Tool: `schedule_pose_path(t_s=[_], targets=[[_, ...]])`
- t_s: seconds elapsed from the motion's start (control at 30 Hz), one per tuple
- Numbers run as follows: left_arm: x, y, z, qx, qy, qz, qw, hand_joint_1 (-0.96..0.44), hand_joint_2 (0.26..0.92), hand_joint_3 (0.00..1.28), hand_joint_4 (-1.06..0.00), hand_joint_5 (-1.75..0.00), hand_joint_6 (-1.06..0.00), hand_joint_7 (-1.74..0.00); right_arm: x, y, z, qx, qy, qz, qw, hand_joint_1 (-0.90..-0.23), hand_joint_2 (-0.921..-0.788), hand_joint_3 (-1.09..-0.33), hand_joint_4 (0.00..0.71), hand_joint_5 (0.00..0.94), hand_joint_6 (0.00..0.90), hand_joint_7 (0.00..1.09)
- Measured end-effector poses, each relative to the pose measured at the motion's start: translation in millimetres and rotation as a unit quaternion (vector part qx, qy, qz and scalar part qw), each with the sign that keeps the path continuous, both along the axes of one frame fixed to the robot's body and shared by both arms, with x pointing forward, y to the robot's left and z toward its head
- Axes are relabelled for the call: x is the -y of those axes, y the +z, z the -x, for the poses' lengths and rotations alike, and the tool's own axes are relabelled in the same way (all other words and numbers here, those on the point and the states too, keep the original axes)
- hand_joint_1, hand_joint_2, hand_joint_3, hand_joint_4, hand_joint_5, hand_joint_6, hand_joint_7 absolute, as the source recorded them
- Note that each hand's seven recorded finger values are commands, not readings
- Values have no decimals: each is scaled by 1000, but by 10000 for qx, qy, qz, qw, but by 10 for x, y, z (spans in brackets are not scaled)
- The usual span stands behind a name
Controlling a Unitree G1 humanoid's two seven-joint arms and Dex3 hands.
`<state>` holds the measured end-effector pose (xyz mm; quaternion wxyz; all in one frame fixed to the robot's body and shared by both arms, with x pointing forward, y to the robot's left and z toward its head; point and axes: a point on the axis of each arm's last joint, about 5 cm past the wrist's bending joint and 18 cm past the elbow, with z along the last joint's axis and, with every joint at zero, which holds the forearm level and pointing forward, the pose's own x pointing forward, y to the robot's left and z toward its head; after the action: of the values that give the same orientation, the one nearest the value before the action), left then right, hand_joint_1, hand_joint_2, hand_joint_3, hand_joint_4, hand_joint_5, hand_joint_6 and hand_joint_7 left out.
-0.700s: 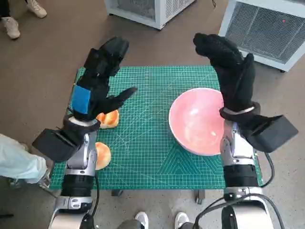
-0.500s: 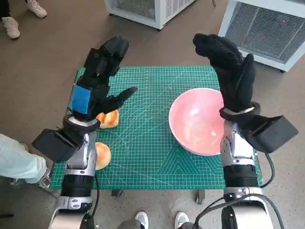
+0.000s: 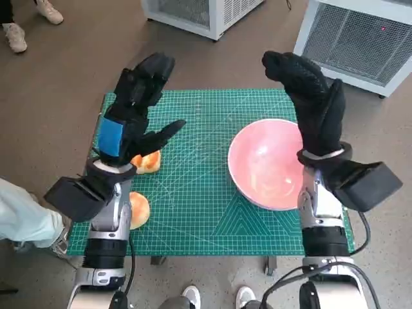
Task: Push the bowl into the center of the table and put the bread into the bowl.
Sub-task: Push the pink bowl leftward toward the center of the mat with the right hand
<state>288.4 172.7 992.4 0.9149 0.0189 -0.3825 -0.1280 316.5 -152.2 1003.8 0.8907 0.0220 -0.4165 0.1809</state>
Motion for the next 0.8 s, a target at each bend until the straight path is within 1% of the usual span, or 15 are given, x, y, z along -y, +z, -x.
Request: schedule_pose_path(t_s=[0.37, 0.53, 0.67, 0.77, 0.8], targets=[[-2, -9, 7, -9, 3, -6, 10000, -218, 921, 181, -328, -2, -104, -562, 9, -12, 4, 0, -19, 5, 10000, -708, -921, -726, 216, 1, 72, 480], [-2, -10, 8, -3, 5, -5, 10000, -219, 921, 180, -328, -2, -104, -561, 49, -22, 1, -26, -66, 0, 10000, -695, -921, -714, 222, 4, 79, 479], [-2, -14, 10, 8, 7, -5, 10000, -219, 921, 179, -328, -2, -105, -560, 144, -55, -4, -69, -184, -36, 9998, -692, -921, -700, 229, 4, 106, 441], [-2, -24, 14, 9, 12, -6, 10000, -219, 921, 179, -328, -2, -105, -560, 261, -101, -5, -131, -360, -55, 9993, -695, -921, -694, 232, 4, 117, 424], [-3, -29, 16, 10, 15, -5, 10000, -220, 921, 179, -328, -2, -105, -560, 302, -117, -5, -151, -435, -58, 9989, -697, -921, -692, 233, 3, 129, 402]])
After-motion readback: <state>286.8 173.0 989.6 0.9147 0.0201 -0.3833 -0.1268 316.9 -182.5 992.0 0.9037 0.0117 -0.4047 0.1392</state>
